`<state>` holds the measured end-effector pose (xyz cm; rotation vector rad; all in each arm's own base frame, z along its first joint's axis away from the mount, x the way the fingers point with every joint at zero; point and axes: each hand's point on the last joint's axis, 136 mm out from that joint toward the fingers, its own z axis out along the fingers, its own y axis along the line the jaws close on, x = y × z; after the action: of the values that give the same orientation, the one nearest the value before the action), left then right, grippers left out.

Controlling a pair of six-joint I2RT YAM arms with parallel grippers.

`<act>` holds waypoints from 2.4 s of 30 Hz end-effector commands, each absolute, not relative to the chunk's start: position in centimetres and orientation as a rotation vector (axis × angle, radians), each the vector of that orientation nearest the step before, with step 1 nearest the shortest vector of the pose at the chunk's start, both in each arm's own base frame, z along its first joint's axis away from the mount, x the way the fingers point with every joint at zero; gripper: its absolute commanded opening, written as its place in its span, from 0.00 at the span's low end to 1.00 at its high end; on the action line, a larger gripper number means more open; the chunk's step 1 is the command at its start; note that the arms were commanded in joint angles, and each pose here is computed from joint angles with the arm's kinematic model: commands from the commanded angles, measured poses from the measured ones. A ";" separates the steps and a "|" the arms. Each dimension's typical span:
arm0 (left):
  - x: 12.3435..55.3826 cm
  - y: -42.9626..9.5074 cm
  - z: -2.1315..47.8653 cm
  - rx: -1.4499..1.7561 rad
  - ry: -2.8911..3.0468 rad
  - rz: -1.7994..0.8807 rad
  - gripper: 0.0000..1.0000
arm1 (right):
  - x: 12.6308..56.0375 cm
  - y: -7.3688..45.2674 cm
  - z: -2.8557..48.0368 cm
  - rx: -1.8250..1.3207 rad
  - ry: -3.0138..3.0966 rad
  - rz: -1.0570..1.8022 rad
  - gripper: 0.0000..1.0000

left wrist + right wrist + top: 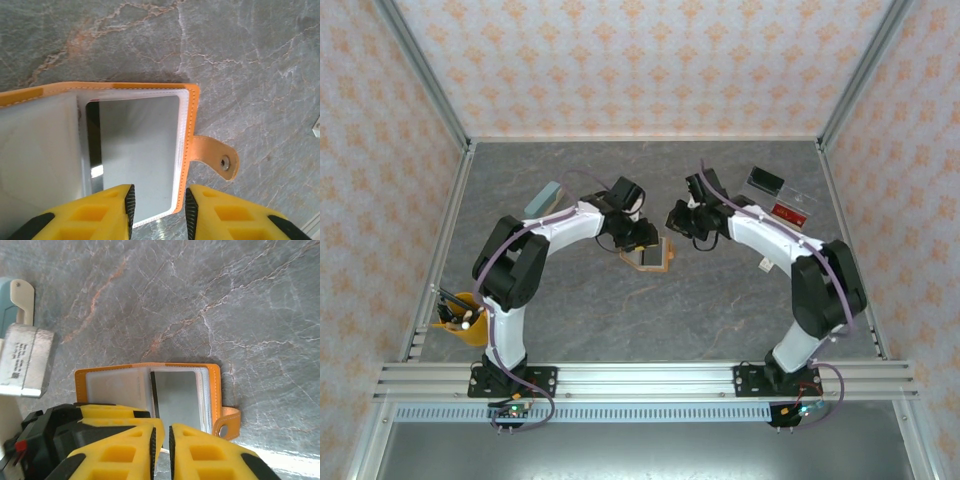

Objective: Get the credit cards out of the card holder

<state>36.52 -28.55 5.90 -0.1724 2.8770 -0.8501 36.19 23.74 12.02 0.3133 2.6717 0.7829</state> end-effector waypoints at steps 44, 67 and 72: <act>38.6 -27.1 6.0 -0.287 2.840 -0.915 0.16 | 34.9 24.7 1.8 0.252 3.039 0.482 0.16; 37.6 -25.1 1.2 -0.378 2.900 -0.912 0.21 | 34.6 24.4 0.8 0.256 3.057 0.468 0.16; 37.9 -25.6 1.6 -0.339 2.884 -0.961 0.21 | 34.4 24.6 0.6 0.249 3.063 0.480 0.16</act>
<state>37.91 -25.97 2.91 -0.3424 2.8701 -0.9582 35.23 25.64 3.02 0.2503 3.0051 0.5854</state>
